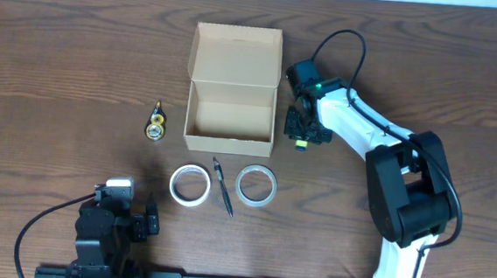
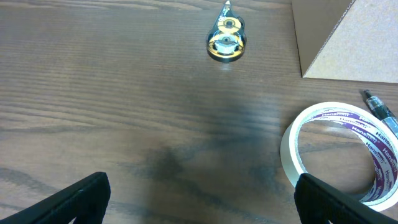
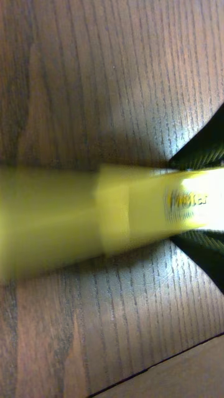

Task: Pack container
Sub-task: 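Reach the right gripper to the yellow highlighter and grasp it, then lift the highlighter and lower it into the box, release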

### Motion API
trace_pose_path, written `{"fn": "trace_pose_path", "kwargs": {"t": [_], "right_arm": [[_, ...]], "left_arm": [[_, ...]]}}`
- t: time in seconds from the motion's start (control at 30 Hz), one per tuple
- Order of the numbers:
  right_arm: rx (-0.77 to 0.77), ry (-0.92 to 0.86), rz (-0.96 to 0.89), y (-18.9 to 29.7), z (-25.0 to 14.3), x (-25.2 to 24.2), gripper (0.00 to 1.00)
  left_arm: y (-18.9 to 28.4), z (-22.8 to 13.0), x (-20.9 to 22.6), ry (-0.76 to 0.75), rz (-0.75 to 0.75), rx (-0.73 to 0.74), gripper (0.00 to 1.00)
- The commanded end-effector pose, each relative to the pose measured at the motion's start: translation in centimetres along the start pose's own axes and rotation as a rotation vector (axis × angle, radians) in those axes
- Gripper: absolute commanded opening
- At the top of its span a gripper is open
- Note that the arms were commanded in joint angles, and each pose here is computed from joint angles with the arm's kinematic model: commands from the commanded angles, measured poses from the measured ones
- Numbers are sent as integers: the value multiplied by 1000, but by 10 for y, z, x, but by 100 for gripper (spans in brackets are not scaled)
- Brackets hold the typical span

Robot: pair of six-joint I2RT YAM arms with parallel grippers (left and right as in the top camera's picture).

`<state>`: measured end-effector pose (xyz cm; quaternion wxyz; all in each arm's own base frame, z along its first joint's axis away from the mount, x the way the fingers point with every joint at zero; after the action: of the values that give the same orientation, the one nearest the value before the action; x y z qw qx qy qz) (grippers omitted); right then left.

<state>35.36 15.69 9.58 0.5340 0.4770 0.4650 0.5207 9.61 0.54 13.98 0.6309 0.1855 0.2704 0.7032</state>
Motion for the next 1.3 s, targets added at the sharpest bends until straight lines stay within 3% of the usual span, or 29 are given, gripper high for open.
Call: {"fn": "trace_pose_path", "kwargs": {"t": [0.0,0.27,0.37,0.67,0.83,1.03,1.27], "right_arm": [[2,6,-38,-7,2,-2,25],[41,9,-58,4,-6,-7,14],[16,8,-70,21,-7,-10,14],[-223,88,47,130,-21,-10,12],[-365,181,129,169,-32,6,16],[-456,260,252,174,-31,44,19],[-436,286,311,151,-19,68,18]], "left_arm": [[-9,-17,2,-6,17,79,95],[-9,-17,2,-6,17,79,95],[-9,-17,2,-6,17,79,95],[-9,-17,2,-6,17,79,95],[-9,-17,2,-6,17,79,95],[-9,-17,2,-6,17,79,95],[-9,-17,2,-6,17,79,95]]}}
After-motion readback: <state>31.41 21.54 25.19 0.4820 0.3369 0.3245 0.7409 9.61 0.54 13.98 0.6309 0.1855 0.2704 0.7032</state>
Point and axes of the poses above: each gripper's point midway between its finger pads, its own y axis back along the fingers, its own x axis along the line the jaws close on, z = x × y, the point moved 10 cm from there along y, back along the fingers, and after that the axes turned 8 degrees about y, right-handed, at the moved point
